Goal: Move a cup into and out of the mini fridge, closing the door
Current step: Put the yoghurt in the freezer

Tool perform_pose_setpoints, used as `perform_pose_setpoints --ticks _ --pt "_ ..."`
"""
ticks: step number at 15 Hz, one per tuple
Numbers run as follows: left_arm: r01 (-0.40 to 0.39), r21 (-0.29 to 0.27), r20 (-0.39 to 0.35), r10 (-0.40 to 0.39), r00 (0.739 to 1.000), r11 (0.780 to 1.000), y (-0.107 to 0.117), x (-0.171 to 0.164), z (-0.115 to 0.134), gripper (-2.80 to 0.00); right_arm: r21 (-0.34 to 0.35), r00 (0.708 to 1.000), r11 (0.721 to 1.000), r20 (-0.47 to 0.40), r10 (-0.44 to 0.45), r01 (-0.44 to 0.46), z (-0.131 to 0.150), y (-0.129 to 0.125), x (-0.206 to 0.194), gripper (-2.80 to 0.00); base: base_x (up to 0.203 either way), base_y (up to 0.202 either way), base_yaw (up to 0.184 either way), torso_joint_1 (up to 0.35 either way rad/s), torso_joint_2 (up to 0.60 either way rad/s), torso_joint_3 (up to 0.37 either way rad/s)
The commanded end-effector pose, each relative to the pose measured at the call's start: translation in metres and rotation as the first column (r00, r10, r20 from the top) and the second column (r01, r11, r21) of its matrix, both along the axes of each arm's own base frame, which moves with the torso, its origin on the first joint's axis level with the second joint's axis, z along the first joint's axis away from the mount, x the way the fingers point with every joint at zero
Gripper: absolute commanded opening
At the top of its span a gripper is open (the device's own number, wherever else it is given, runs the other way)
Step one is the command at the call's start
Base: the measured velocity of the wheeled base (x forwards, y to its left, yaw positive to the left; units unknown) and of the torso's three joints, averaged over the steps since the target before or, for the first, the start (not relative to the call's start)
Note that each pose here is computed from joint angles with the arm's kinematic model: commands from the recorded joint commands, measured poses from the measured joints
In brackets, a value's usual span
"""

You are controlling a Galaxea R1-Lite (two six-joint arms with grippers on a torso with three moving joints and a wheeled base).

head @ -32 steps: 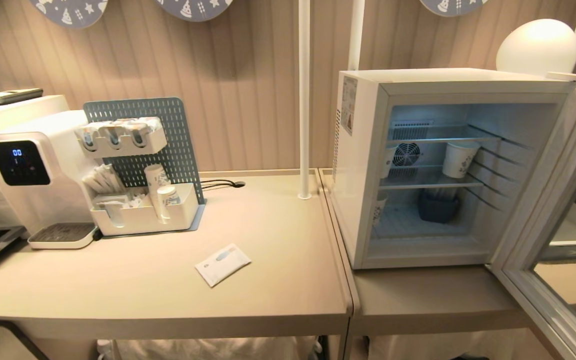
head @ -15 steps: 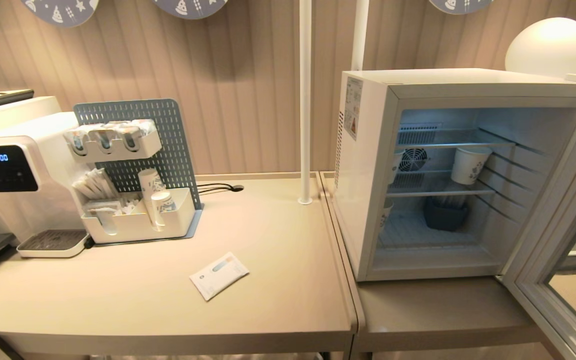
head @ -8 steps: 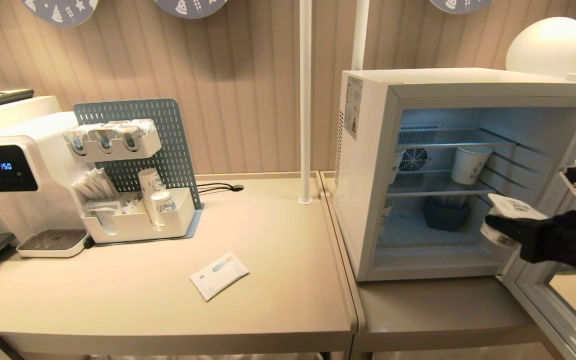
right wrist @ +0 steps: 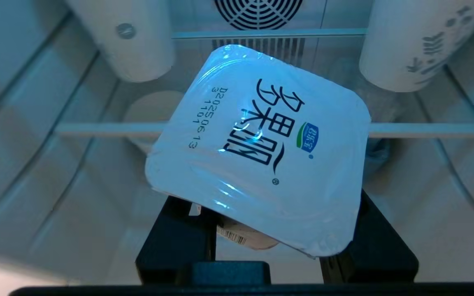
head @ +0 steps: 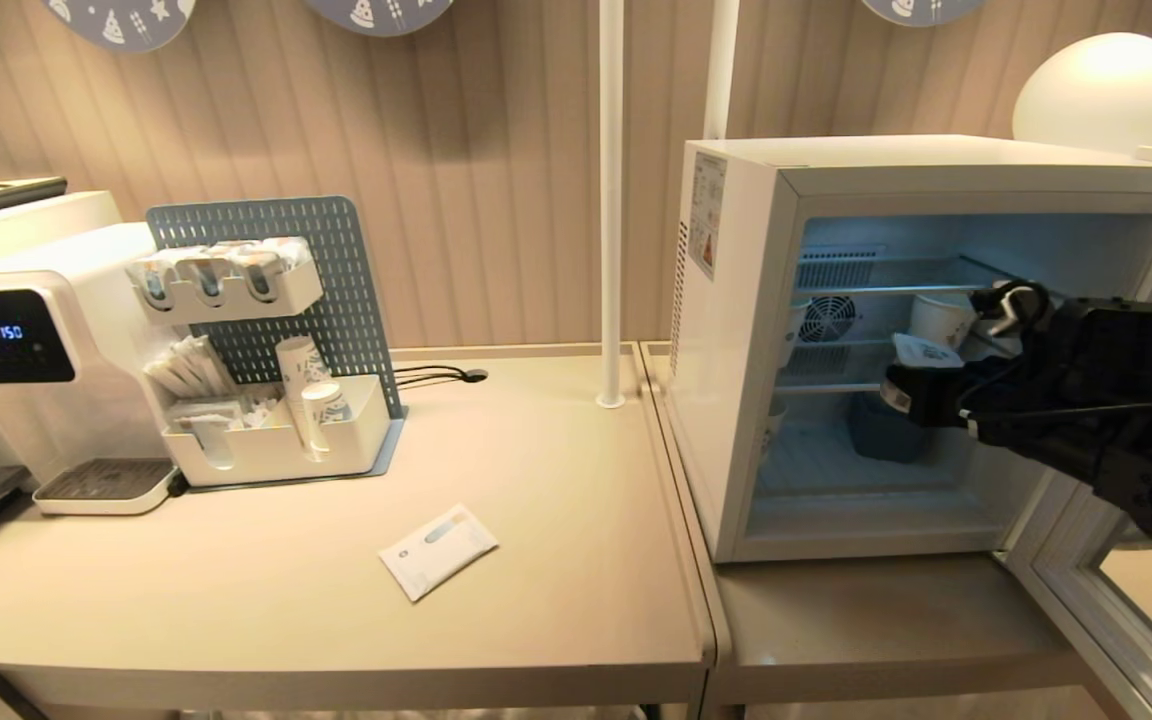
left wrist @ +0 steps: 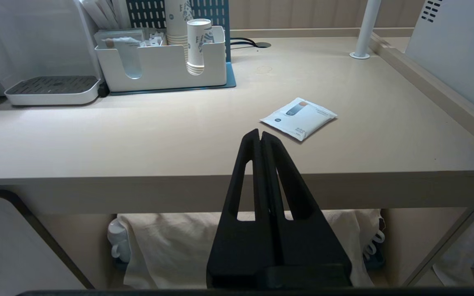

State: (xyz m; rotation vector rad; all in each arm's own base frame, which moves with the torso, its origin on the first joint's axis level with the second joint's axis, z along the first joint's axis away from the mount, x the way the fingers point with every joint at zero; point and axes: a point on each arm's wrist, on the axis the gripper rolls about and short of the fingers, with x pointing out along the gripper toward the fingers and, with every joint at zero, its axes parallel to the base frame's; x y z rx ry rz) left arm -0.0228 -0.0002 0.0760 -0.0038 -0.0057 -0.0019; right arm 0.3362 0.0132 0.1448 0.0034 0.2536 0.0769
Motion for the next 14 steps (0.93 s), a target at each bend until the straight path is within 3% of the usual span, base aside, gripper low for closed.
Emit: perform_pose_setpoints --ticks 1,4,14 --pt "0.000 -0.001 0.000 0.000 1.000 1.000 0.000 0.000 0.000 -2.80 -0.001 1.000 1.000 -0.030 -0.004 0.004 -0.016 0.001 0.017 -2.80 0.000 0.000 0.000 0.000 0.00 0.000" --pt "0.000 -0.001 0.000 0.000 1.000 1.000 0.000 0.000 0.000 -2.80 -0.006 0.999 0.999 -0.018 -0.050 0.050 -0.020 0.001 0.035 -2.80 0.000 0.000 0.000 0.000 0.00 0.000" --pt "0.000 -0.001 0.000 0.000 1.000 1.000 0.000 0.000 0.000 -2.80 -0.003 0.996 0.997 0.040 -0.079 0.079 -0.012 0.005 0.063 -2.80 0.000 0.000 0.000 0.000 0.00 0.000"
